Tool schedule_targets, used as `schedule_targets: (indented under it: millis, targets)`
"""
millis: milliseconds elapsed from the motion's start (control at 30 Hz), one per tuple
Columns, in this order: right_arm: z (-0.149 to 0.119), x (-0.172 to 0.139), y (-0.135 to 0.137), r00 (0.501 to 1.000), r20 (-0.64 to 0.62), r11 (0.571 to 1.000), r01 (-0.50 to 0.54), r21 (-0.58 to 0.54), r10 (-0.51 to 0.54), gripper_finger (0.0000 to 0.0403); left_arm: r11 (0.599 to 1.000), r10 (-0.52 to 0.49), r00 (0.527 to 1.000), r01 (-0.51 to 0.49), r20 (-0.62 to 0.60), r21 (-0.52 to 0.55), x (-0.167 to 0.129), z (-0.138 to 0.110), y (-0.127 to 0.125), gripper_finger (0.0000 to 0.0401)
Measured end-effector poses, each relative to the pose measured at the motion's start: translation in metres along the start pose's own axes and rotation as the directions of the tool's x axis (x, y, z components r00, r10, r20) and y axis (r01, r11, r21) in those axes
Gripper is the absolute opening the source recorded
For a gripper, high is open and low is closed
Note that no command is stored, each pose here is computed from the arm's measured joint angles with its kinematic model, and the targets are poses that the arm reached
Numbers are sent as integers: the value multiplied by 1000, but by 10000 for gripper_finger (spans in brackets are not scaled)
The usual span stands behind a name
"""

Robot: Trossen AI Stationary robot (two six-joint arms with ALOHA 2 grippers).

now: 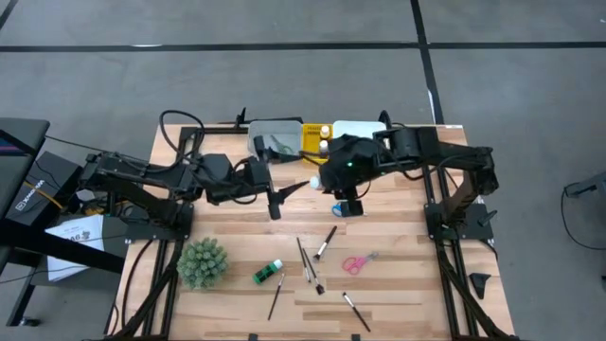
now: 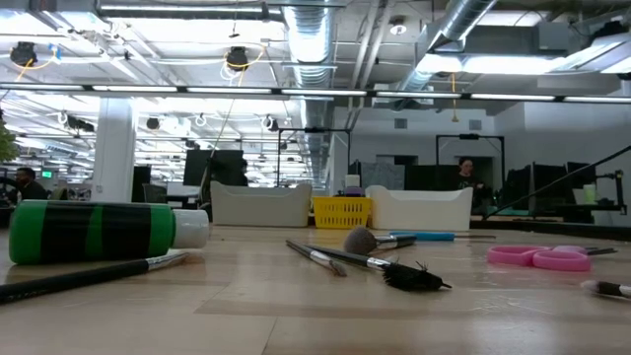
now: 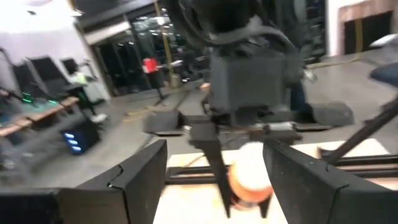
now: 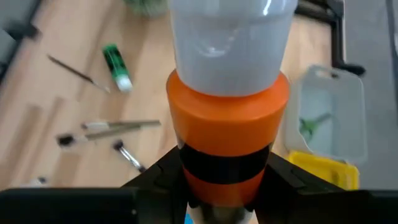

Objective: Pick & Place Paint Supplies
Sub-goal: Put the orange paint bottle into the yellow bin

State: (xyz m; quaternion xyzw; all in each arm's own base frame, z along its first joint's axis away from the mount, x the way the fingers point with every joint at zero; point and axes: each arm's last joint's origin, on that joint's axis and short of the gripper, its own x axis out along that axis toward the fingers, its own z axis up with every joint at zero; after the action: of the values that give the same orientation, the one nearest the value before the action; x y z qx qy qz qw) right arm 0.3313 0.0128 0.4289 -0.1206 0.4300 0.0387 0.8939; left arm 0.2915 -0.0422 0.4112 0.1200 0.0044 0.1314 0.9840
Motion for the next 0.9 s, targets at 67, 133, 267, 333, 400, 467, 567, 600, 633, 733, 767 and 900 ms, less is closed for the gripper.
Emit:
schedule_targets:
  millis: [67, 133, 267, 333, 400, 467, 567, 600, 633, 733, 767, 900]
  targets:
    - [5, 2, -2, 998, 54, 999, -25, 22, 23, 128, 998, -51, 999, 51, 1, -42, 0, -1, -2, 258]
    - [5, 2, -4, 997, 62, 998, -50, 42, 47, 128, 995, -79, 997, 78, -9, -64, 0, -2, -3, 258]
    - [9, -4, -9, 988, 143, 995, -62, 73, 51, 127, 994, -88, 996, 87, -14, -65, -1, -3, -5, 257]
    - [10, -2, -11, 987, 152, 995, -72, 75, 60, 125, 994, -85, 996, 84, -9, -66, -1, -2, -4, 257]
    - [10, -1, -11, 987, 151, 994, -73, 81, 60, 124, 995, -78, 997, 78, 0, -68, -1, -1, -4, 257]
    - [11, -2, -11, 985, 162, 994, -72, 80, 59, 124, 994, -68, 997, 69, 23, -79, -1, 2, -3, 257]
    - [12, -2, -11, 983, 174, 994, -71, 79, 57, 124, 994, -66, 997, 68, 28, -80, -1, 2, -3, 257]
    - [13, -2, -11, 982, 182, 994, -70, 79, 55, 124, 994, -66, 997, 68, 26, -80, -1, 2, -3, 257]
    - [14, -3, -11, 981, 188, 994, -69, 79, 53, 124, 994, -66, 997, 68, 27, -80, -1, 2, -3, 257]
    - [15, -3, -12, 978, 203, 995, -66, 79, 48, 124, 994, -61, 997, 65, 46, -89, -1, 4, -3, 252]
    - [15, -3, -12, 978, 203, 995, -65, 79, 48, 124, 993, -59, 997, 64, 54, -95, -1, 5, -2, 249]
    - [15, -3, -14, 978, 202, 995, -61, 84, 43, 124, 992, -54, 997, 61, 61, -107, -1, 5, -1, 227]
